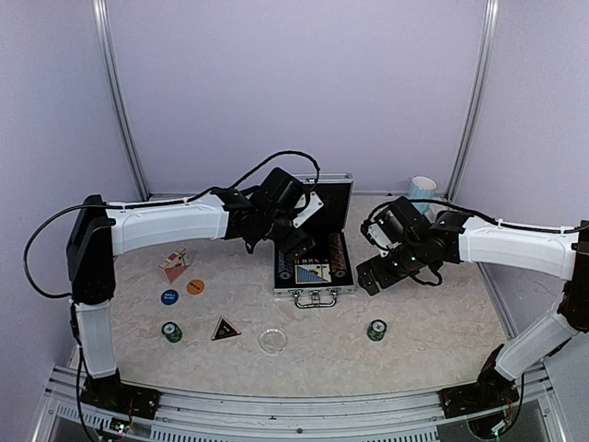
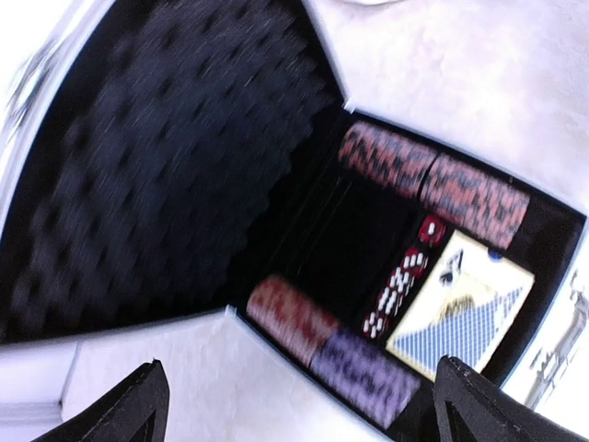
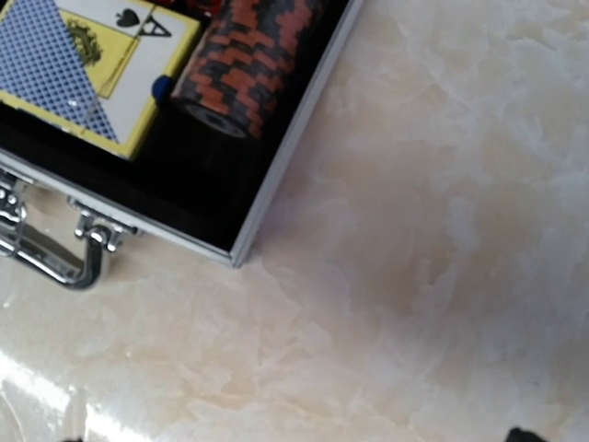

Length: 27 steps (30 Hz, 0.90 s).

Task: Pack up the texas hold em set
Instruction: Place the poker case in the chip case, then pick up the poker case from the center of the board.

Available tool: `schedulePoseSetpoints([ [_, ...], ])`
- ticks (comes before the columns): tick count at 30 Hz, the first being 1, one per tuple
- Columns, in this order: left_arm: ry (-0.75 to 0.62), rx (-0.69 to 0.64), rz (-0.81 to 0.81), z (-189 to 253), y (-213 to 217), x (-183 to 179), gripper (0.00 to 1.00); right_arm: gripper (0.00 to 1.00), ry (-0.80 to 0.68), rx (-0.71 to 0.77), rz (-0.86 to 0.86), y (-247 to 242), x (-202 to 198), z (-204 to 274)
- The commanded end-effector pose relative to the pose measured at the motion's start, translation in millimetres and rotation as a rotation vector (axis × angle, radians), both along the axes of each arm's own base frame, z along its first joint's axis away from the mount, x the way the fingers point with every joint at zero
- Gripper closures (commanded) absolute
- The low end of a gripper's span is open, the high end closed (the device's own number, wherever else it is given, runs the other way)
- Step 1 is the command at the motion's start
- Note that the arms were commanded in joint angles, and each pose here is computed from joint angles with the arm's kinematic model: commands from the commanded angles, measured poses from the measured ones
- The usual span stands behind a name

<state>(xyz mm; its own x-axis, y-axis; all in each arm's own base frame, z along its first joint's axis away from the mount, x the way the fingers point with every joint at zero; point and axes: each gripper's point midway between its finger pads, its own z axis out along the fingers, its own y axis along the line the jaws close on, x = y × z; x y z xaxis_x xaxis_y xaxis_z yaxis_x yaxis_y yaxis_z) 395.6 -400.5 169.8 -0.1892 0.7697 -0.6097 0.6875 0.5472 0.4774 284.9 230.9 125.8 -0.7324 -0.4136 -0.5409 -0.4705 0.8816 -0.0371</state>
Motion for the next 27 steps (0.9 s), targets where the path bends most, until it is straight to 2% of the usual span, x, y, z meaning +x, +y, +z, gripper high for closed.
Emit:
schedulePoseSetpoints([
  [1,0.025,0.019,0.172,10,60,-17,0.01,0.01,-0.062,0.023,0.044,11,6,16],
  [5,-0.005,0.009,0.385,26,124,-9,0.01,0.01,-0.085,0.041,0.072,16,8,20],
  [9,0.02,0.019,0.594,21,190,0,0.01,0.01,-0.096,0.021,0.101,18,11,21],
  [16,0.175,0.006,0.835,-11,285,5,0.01,0.01,-0.138,0.031,0.126,23,16,34],
  [23,0.298,-0.112,0.916,-23,327,4,0.01,0.01,-0.152,0.069,0.128,24,13,41],
  [27,0.331,-0.125,0.942,-32,339,8,0.05,0.01,-0.154,0.088,0.136,26,10,45],
])
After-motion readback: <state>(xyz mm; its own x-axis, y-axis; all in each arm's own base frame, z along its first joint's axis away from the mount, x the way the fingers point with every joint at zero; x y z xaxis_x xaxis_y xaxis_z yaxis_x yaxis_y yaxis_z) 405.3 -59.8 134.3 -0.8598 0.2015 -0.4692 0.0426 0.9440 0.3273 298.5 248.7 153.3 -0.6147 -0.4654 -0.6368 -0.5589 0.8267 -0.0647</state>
